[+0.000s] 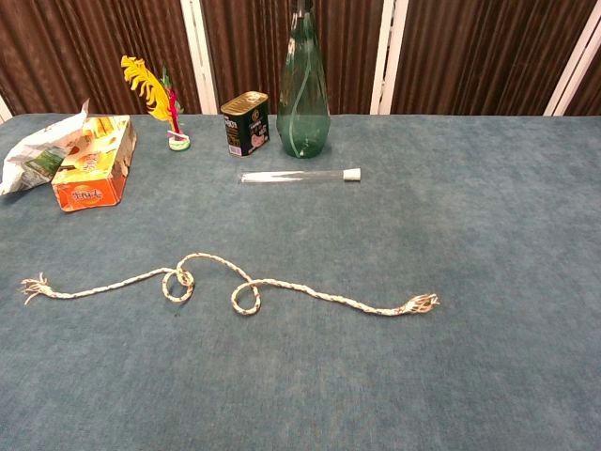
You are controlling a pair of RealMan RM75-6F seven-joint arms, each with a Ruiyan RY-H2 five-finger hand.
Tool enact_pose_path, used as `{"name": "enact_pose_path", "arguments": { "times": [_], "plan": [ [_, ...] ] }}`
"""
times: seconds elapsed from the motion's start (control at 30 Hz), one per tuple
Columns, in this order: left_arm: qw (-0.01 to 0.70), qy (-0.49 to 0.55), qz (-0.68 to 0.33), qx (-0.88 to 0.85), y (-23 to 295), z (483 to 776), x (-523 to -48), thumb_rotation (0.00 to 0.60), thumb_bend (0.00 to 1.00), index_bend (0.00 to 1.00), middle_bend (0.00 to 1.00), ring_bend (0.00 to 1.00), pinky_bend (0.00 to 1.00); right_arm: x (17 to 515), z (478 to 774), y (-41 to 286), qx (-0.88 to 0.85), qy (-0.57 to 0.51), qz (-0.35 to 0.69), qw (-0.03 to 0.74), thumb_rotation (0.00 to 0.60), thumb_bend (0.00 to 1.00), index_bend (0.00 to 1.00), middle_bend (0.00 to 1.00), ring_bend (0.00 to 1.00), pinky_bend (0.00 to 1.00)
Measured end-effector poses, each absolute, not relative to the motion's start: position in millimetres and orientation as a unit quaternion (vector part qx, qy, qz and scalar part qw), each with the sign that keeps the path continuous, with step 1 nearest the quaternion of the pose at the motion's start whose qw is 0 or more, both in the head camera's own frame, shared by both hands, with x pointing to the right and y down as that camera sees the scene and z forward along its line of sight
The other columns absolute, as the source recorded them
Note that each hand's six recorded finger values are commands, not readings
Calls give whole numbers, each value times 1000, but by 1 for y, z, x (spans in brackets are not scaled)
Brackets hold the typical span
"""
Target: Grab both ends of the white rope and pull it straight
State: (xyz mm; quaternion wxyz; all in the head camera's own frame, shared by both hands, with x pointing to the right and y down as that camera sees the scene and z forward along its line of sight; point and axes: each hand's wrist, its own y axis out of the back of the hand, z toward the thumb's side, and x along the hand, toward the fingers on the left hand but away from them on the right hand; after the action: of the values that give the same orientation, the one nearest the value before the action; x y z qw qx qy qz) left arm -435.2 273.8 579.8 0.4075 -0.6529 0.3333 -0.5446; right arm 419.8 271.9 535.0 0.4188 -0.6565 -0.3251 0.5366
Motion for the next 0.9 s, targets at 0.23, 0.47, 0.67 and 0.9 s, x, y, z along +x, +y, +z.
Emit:
{"name": "enact_pose_path", "arguments": {
  "times": [0.23, 0.47, 0.67, 0.9],
  "plan": [
    [403, 323, -541, -664, 275, 590, -426, 600, 397, 0, 0, 0, 3, 419, 540, 270, -657, -319, 541, 417, 600, 270, 0, 0, 0, 0],
    [387, 295, -552, -677, 275, 625, -409, 600, 402, 183, 0, 0, 10, 414, 545, 269, -655, -309, 544, 424, 600, 270, 0, 0, 0, 0],
    [376, 268, -550, -695, 271, 663, -391, 600, 401, 328, 0, 0, 9, 404, 550, 270, -658, -289, 543, 435, 600, 270, 0, 0, 0, 0],
    [373, 259, -552, -700, 261, 692, -386, 600, 405, 372, 0, 0, 10, 401, 558, 273, -663, -282, 547, 426, 600, 270, 0, 0, 0, 0]
  ]
}}
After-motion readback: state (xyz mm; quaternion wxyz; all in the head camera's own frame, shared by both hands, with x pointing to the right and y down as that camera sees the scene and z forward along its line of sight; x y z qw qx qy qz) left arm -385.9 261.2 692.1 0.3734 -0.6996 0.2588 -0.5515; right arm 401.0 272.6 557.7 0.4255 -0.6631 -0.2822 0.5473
